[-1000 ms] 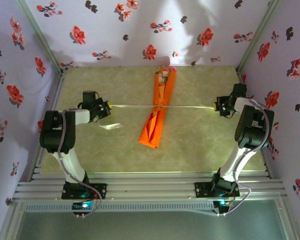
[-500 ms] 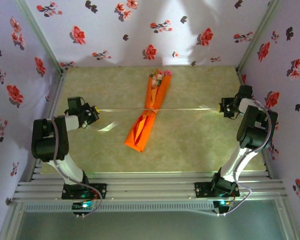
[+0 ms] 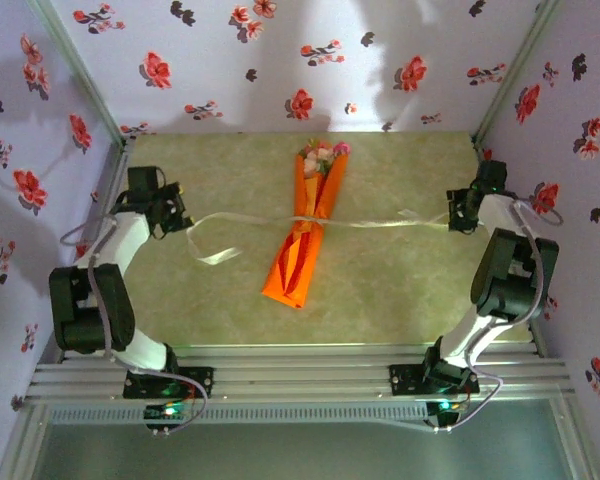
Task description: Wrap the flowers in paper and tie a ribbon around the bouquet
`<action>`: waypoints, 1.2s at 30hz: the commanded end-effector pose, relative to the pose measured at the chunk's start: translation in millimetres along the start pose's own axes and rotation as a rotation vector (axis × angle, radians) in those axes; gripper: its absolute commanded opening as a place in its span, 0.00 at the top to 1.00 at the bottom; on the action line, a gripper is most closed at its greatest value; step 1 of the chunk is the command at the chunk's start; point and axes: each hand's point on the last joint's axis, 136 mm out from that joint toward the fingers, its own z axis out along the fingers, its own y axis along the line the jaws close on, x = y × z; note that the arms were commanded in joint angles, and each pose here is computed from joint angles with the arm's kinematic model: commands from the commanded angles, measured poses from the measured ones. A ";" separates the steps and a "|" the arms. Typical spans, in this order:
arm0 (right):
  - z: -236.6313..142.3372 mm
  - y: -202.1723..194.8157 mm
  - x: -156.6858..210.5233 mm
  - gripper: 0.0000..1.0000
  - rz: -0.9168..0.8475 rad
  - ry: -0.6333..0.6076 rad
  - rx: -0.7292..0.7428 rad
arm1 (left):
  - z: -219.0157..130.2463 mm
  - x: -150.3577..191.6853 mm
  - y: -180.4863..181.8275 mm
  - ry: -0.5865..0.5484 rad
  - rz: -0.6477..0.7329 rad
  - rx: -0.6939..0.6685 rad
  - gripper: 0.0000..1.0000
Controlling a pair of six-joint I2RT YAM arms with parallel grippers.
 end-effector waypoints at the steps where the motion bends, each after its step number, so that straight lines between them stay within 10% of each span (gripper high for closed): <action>1: -7.0 10.1 64.4 0.39 -0.062 0.069 -0.004 | 19.4 53.0 33.0 0.086 0.093 -0.129 0.33; 11: 33.2 9.8 260.6 0.34 0.137 0.433 -0.101 | 110.1 176.2 88.3 0.322 0.147 -0.248 0.35; 22: 77.8 0.3 281.1 0.42 0.199 0.470 -0.078 | 150.2 194.4 110.9 0.352 0.153 -0.271 0.46; 27: 87.6 7.6 279.8 0.82 0.218 0.460 -0.110 | 152.9 192.8 104.8 0.346 0.126 -0.219 0.98; 29: 86.7 12.3 275.9 1.00 0.214 0.444 -0.132 | 149.4 189.8 95.9 0.340 0.119 -0.178 1.00; 36: 77.3 31.8 244.0 1.00 0.223 0.339 -0.280 | 133.8 170.4 61.6 0.332 0.093 -0.026 1.00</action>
